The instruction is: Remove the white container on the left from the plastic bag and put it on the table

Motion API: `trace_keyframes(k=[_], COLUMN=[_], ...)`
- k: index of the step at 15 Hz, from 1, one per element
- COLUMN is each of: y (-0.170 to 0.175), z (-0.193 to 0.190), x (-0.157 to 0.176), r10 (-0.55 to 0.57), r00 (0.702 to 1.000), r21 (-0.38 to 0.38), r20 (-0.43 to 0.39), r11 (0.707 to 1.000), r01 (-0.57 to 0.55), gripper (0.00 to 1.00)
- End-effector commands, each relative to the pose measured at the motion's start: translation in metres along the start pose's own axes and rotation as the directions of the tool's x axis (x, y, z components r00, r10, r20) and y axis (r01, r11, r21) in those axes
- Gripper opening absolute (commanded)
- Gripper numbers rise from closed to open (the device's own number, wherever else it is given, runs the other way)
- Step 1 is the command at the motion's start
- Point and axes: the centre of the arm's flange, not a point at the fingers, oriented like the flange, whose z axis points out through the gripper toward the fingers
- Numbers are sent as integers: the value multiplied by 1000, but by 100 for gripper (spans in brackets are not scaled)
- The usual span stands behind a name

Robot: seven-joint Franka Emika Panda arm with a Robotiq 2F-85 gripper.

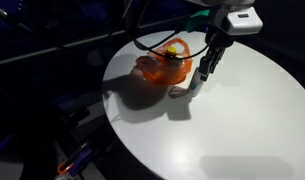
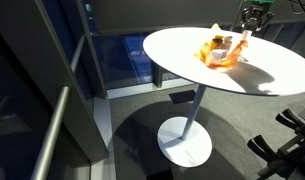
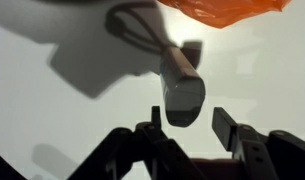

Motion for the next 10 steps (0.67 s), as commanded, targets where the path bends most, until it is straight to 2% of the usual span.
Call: trace_keyframes(k=[1, 3, 6, 10], y=[-4, -6, -13, -14], z=[-28, -43, -67, -96], x=[-12, -25, -55, -95], r10=[-11, -50, -159, -330], r00=[1000, 999, 987, 943], r21=[38, 45, 48, 41], r20=[13, 16, 26, 35], r11=[999, 998, 986, 944], r01=[10, 49, 158, 328], gripper=[87, 99, 100, 100])
